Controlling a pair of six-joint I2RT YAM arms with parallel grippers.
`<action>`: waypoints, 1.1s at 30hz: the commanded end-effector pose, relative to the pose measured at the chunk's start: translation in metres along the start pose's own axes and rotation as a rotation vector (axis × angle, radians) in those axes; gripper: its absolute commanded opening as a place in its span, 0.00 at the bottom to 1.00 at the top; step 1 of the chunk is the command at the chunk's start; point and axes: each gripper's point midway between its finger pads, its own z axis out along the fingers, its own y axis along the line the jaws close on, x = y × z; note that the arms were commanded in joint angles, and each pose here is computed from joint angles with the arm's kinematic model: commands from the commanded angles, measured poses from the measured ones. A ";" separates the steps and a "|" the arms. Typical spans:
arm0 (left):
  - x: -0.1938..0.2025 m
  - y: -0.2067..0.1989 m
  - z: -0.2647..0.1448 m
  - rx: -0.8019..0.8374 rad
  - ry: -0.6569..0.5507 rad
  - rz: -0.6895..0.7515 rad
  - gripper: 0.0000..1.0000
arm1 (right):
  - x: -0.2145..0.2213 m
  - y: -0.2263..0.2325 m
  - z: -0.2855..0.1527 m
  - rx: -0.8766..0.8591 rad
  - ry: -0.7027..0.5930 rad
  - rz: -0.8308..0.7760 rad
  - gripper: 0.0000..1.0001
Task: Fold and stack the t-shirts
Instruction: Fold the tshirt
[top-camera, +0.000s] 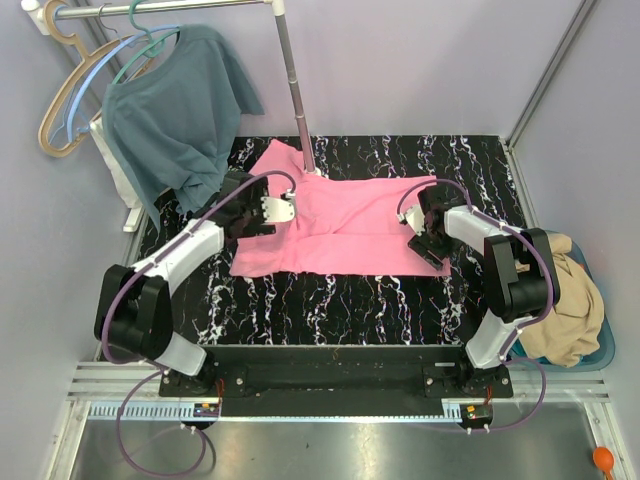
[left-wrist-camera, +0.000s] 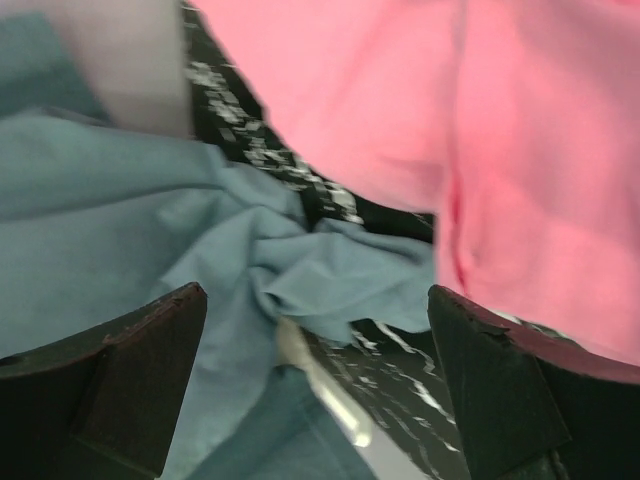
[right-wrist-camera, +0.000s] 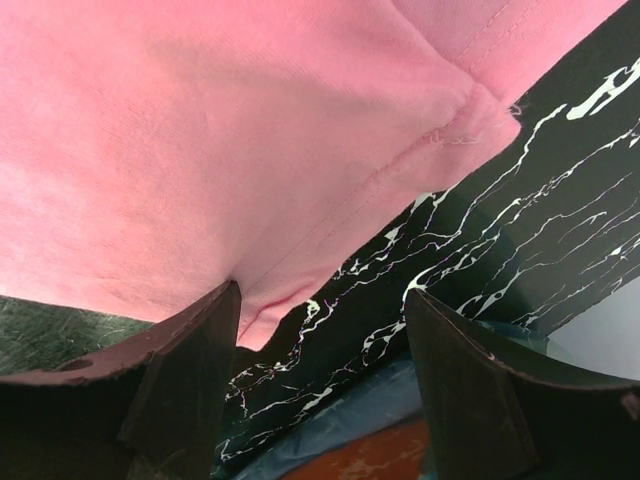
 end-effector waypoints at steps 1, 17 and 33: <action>-0.013 -0.015 -0.007 0.178 -0.131 -0.074 0.98 | 0.000 -0.002 -0.001 0.017 -0.018 0.030 0.75; -0.003 -0.043 0.019 0.335 -0.109 -0.079 0.91 | 0.006 0.001 0.003 0.019 -0.004 0.026 0.75; 0.019 -0.032 0.048 0.298 -0.040 -0.087 0.88 | 0.010 0.007 0.008 0.003 0.008 0.021 0.75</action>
